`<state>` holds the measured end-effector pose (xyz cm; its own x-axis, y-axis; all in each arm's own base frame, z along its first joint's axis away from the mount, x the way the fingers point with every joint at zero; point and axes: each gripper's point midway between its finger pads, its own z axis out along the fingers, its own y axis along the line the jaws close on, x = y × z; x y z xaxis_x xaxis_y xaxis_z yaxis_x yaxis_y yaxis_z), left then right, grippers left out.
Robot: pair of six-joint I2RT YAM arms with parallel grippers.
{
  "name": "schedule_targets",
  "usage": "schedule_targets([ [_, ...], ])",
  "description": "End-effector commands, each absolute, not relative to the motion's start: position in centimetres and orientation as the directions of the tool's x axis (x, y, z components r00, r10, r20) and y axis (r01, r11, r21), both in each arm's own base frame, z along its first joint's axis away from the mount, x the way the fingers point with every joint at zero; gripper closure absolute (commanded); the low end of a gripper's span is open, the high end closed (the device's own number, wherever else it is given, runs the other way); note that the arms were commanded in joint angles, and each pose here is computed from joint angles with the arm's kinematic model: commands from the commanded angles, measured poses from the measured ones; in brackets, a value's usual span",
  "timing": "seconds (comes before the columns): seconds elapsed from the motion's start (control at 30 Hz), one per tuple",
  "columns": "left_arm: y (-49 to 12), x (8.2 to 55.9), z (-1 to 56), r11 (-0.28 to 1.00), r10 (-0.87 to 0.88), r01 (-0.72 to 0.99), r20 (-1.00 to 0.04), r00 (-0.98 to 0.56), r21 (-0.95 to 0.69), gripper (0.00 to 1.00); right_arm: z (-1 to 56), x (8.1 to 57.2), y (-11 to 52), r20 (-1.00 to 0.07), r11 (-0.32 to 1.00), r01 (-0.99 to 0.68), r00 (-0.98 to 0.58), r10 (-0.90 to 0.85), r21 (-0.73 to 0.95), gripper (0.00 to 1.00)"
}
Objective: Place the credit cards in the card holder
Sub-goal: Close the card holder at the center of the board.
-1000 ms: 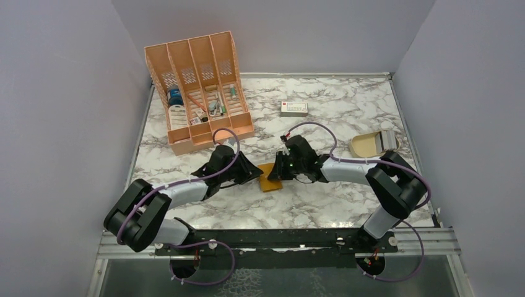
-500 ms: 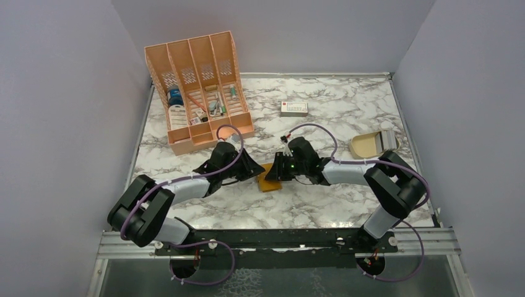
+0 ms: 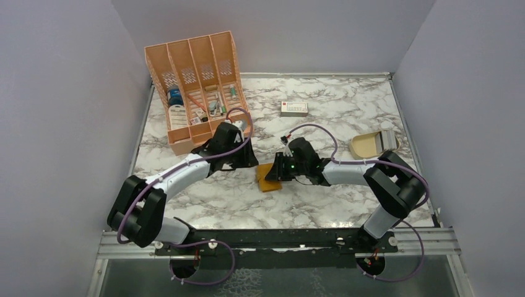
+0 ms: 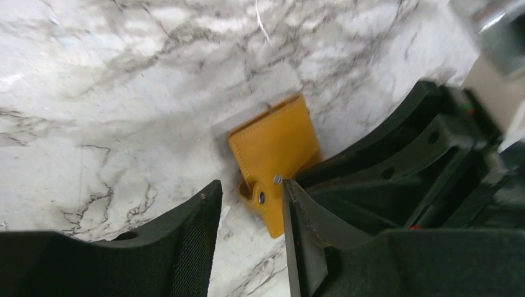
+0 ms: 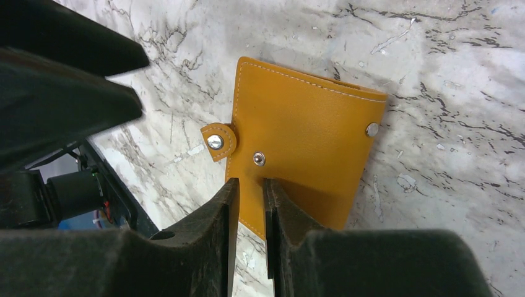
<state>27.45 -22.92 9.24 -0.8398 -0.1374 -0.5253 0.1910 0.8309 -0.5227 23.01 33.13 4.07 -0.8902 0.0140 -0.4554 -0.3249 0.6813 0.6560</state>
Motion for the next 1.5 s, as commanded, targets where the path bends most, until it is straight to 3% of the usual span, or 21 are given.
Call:
schedule_targets([
  [0.0,-23.7,24.5,7.4,0.783,0.109,0.352,-0.444,-0.889,-0.512,0.57,3.4,23.0,33.0,-0.462,0.692,-0.334,-0.887,-0.002,0.64,0.79],
  [0.3,-25.6,24.4,7.5,0.699,0.204,0.437,-0.428,-0.881,-0.566,0.56,3.1,22.8,33.1,-0.463,0.683,-0.347,-0.886,-0.015,0.643,0.8],
  [0.5,-26.5,23.6,7.0,0.646,0.239,0.444,-0.388,-0.89,-0.621,0.63,3.0,22.7,33.1,-0.462,0.679,-0.349,-0.887,-0.016,0.646,0.8],
  [0.9,-25.3,24.8,7.0,0.705,0.256,0.474,-0.434,-0.864,-0.528,0.54,2.8,22.6,32.8,-0.463,0.685,-0.346,-0.886,-0.015,0.641,0.81],
  [1.47,-24.4,24.9,5.6,0.741,0.284,0.464,-0.4,-0.872,-0.486,0.55,3.0,22.7,33.1,-0.466,0.677,-0.353,-0.884,-0.017,0.645,0.81],
])
